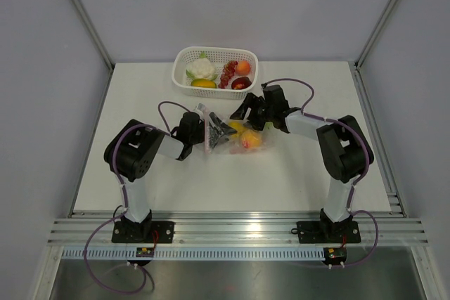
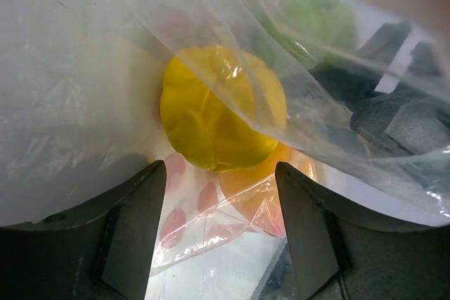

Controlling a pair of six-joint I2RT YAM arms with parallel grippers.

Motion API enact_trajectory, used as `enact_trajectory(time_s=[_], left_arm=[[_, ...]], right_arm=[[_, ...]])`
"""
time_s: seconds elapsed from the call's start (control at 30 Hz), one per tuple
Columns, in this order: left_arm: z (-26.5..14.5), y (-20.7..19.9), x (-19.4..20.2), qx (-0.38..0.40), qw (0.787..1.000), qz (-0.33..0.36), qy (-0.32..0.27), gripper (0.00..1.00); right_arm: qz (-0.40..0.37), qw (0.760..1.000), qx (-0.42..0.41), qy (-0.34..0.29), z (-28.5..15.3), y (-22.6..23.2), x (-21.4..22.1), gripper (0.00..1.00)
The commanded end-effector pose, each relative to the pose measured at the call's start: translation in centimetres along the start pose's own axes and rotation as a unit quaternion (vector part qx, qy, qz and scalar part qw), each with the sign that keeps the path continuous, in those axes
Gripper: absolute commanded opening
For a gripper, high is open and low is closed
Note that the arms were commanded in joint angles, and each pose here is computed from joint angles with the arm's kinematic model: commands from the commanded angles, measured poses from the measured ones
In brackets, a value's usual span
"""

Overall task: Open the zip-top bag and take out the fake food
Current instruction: Pick up the fake fruit from the zipper food storage bag.

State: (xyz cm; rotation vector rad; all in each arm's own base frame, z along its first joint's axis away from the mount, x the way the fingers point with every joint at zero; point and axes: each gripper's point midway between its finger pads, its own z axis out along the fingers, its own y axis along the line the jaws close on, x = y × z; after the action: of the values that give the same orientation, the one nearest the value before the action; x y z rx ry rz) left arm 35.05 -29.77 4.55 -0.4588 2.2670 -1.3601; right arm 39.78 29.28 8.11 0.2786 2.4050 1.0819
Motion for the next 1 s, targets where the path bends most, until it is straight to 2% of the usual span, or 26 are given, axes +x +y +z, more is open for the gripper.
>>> enact_trajectory(time_s=[0.0,0.07,0.3,0.33,0.37,0.57,0.8,0.97], left_arm=[[0.0,-2.5,-1.6,0.031,0.999,0.028,-0.027,0.67],[-0.1,-2.4,-1.7,0.028,0.999,0.026,-0.03,0.8],[-0.5,-3.1,-1.7,0.038,0.998,0.027,-0.032,0.83],[-0.5,-3.1,-1.7,0.038,0.998,0.026,-0.032,0.91],[-0.4,-3.1,-1.6,0.038,0.998,0.026,-0.031,0.92],[-0.4,-3.2,-1.5,0.043,0.998,0.027,-0.028,0.92],[-0.3,-3.0,-1.9,0.038,0.998,0.031,-0.036,0.93],[-0.2,-3.3,-2.1,0.042,0.998,0.033,-0.037,0.93]], right_arm=[[-0.022,1.0,-0.01,-0.017,-0.8,1.5,-0.7,0.79],[-0.024,0.999,-0.008,-0.029,-1.2,1.6,-1.1,0.8],[-0.044,0.997,0.008,-0.057,-2.3,3.1,-3.3,0.81],[-0.047,0.997,0.019,-0.056,-2.4,2.9,-3.3,0.82],[-0.051,0.997,0.02,-0.061,-2.6,3.3,-3.9,0.82],[-0.075,0.995,0.03,-0.059,-1.8,4.4,-5.6,0.84],[-0.046,0.999,0.011,0.005,1.9,2.9,-3.4,0.89],[-0.041,0.999,0.007,0.035,2.1,2.7,-2.2,0.92]])
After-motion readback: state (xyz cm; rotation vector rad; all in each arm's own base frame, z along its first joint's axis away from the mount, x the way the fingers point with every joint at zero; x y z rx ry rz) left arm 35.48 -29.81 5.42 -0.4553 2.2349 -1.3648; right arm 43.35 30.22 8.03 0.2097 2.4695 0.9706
